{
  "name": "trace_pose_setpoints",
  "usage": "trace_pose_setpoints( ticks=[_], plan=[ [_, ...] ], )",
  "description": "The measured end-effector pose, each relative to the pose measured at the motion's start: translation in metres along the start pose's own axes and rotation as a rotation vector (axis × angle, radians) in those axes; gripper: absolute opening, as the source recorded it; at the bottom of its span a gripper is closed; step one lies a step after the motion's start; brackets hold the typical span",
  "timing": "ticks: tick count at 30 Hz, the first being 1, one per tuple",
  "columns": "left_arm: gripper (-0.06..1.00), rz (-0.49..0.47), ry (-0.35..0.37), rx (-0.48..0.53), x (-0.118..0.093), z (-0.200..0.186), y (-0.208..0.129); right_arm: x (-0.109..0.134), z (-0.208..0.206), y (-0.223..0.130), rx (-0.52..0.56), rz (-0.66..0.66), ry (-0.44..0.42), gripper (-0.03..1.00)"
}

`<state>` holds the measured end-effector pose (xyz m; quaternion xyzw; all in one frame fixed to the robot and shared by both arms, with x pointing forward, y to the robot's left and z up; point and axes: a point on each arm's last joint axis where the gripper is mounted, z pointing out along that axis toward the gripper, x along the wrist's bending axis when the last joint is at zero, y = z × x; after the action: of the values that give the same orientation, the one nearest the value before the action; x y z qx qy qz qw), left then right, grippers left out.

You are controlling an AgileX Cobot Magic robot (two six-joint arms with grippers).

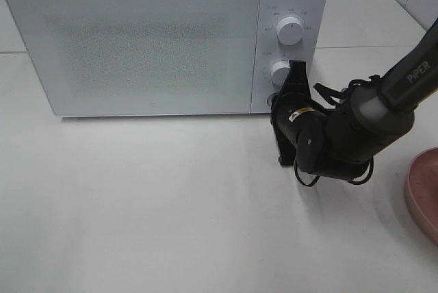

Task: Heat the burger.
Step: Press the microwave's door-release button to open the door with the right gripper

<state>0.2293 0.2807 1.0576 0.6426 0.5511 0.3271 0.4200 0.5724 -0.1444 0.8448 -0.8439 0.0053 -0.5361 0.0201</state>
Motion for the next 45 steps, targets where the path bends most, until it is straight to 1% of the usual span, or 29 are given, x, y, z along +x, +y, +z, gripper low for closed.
trace_pose_setpoints(
  ticks=[13, 20, 45],
  plan=[
    [0.98, 0.0, 0.001, 0.0, 0.0, 0.0, 0.0, 0.003, 0.004, -0.002, -0.015, 0.01, 0.006, 0.01],
    [0.98, 0.001, 0.002, 0.0, 0.0, 0.0, 0.0, 0.004, 0.012, -0.006, -0.043, 0.035, 0.02, 0.01],
    [0.98, 0.001, 0.002, 0.0, 0.0, 0.0, 0.0, 0.003, 0.011, -0.006, -0.03, 0.024, 0.019, 0.01]
  ],
)
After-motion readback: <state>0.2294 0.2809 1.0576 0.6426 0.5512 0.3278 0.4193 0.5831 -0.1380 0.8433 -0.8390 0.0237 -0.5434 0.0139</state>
